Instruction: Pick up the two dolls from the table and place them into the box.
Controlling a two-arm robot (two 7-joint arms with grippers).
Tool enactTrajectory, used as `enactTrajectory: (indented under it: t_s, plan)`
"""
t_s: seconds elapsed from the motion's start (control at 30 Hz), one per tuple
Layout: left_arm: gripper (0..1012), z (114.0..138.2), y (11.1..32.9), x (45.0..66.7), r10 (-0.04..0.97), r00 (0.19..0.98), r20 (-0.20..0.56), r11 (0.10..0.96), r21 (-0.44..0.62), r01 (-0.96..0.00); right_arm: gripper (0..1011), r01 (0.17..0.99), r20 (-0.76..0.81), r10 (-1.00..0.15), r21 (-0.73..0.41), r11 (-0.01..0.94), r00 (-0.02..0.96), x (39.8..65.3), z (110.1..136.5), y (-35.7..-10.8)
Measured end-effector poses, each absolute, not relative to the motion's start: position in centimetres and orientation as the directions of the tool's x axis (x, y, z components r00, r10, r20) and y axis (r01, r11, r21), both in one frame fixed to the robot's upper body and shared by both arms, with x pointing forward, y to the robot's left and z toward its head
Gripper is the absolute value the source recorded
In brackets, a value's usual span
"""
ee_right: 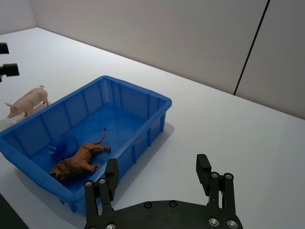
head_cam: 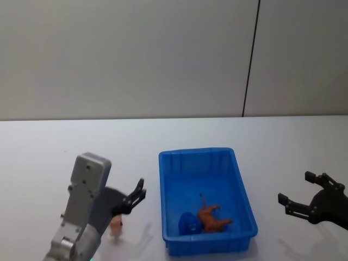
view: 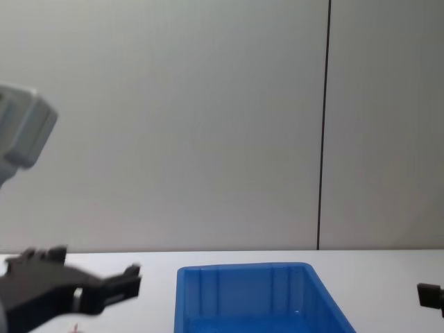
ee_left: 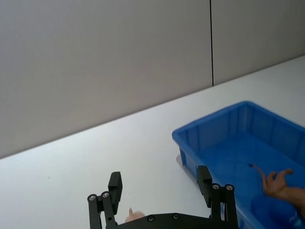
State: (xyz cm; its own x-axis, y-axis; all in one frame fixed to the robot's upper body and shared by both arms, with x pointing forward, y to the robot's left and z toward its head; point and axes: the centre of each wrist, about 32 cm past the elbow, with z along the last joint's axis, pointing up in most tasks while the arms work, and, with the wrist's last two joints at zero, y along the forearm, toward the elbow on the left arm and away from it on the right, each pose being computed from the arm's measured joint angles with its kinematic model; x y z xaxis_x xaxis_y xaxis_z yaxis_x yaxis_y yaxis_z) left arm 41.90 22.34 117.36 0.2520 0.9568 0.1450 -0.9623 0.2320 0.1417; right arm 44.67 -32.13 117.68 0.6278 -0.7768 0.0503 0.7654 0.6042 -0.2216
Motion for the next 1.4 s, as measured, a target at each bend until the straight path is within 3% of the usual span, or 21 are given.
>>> enactTrajectory:
  t_s: [0.47,1.17,1.4]
  plan:
    - [1001,115.5,23.7,40.5,0.963,0.237,0.132,0.201,0.242,-0.949,1001,0.766,0.05,-0.778,-0.222,0.603,0.627,44.6,117.7,-32.2]
    - [1001,112.7,25.2,42.6,0.957,0.275,0.096,0.228,0.341,-0.912,1001,0.766,0.049,-0.778,-0.223,0.603,0.627,44.6,117.6,-32.3]
    - [864,111.9,25.5,43.6,0.953,0.291,0.084,0.241,0.368,-0.898,1001,0.766,0.049,-0.778,-0.223,0.603,0.627,44.6,117.6,-32.3]
